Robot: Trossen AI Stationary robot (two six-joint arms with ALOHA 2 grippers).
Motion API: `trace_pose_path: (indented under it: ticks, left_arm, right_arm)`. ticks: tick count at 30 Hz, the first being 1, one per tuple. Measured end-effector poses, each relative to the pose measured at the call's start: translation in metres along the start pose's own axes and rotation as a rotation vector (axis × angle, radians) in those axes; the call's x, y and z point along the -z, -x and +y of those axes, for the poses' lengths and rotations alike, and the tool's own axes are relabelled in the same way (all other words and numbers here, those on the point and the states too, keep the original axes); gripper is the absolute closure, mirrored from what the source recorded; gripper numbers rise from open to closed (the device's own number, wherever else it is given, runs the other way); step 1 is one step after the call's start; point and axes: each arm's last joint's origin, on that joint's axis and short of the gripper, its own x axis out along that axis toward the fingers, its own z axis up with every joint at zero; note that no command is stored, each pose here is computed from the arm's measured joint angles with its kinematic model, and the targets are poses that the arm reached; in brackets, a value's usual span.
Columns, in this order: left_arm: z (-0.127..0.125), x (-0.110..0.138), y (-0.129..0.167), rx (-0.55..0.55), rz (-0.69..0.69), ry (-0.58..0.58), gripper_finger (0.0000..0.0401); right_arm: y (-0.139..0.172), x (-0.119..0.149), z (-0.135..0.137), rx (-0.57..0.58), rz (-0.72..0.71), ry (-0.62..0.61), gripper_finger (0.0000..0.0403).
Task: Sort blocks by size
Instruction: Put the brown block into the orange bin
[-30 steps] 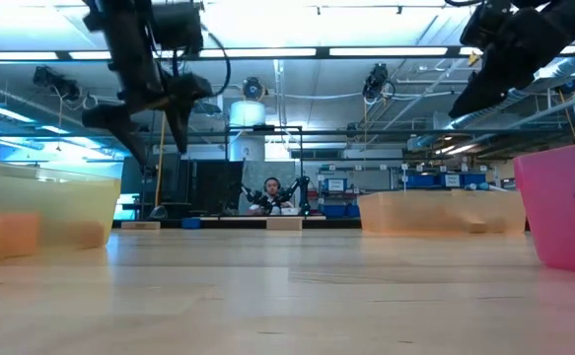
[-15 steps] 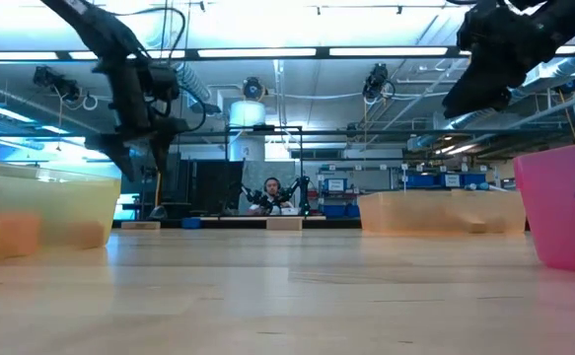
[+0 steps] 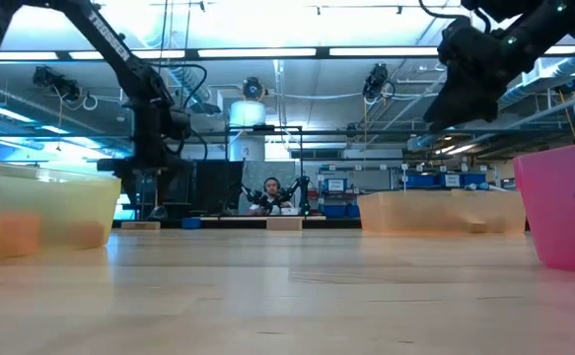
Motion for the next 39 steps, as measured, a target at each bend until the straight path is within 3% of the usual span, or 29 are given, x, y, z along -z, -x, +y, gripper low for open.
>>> trace_pose_path:
  ticks: [8,17,32,36,39]
  left_arm:
    - [0.001,-0.019,-0.018,-0.005,0.036,0.019,0.0173]
    - [0.004,-0.021,-0.042,-0.019,0.110,0.053,0.0184]
    - [-0.005,-0.008,-0.035,0.053,0.224,0.033,0.0184]
    - [-0.011,-0.006,-0.021,0.077,0.178,-0.006,0.0184]
    - [-0.013,-0.009,-0.011,0.067,0.081,-0.098,0.0184]
  right_arm:
    - [-0.015,0.003,0.001,0.026,0.064,-0.011,0.0218]
    - [-0.020,0.003,0.003,0.022,0.069,-0.015,0.0218]
    - [-0.019,0.002,0.004,-0.006,0.069,-0.018,0.0218]
    - [-0.019,0.002,0.004,-0.006,0.069,-0.018,0.0218]
    - [-0.019,0.002,0.004,-0.006,0.069,-0.018,0.0218]
